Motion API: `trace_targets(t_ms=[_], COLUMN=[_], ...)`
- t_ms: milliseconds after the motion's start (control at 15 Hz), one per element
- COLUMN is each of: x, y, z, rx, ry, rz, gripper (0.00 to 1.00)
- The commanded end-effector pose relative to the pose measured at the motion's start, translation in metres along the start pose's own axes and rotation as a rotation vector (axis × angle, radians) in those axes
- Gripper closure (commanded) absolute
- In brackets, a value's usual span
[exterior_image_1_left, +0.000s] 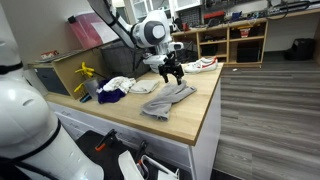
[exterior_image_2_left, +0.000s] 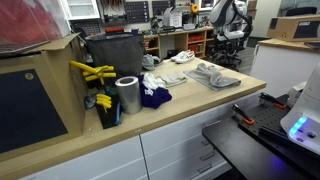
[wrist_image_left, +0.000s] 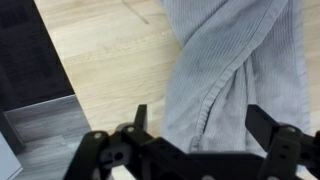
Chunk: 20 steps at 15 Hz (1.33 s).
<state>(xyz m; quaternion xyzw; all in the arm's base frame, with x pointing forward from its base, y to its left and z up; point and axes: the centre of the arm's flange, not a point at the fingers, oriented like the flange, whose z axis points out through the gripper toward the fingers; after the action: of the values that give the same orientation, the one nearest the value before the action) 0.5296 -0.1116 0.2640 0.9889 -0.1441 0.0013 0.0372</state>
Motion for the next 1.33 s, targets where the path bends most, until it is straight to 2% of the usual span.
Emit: trace_targets(t_ms=[0,333,400,733,933,1267], x=[0.035,0.069,0.073,0.087,0.095,0.108], y=[0.013,0.024,0.023,0.008,-0.003,-0.013], z=[0.013,0.03,0.033,0.047,0.053,0.063], rx=[-0.029,-0.059,-0.061,-0.07,-0.07,-0.075], ry=[0.061,0.122,0.129,0.137,0.142,0.153], rz=[0.144,0.258,0.276,0.313,0.311,0.304], gripper=[0.0,0.01,0.17,0.34,0.33,0.39])
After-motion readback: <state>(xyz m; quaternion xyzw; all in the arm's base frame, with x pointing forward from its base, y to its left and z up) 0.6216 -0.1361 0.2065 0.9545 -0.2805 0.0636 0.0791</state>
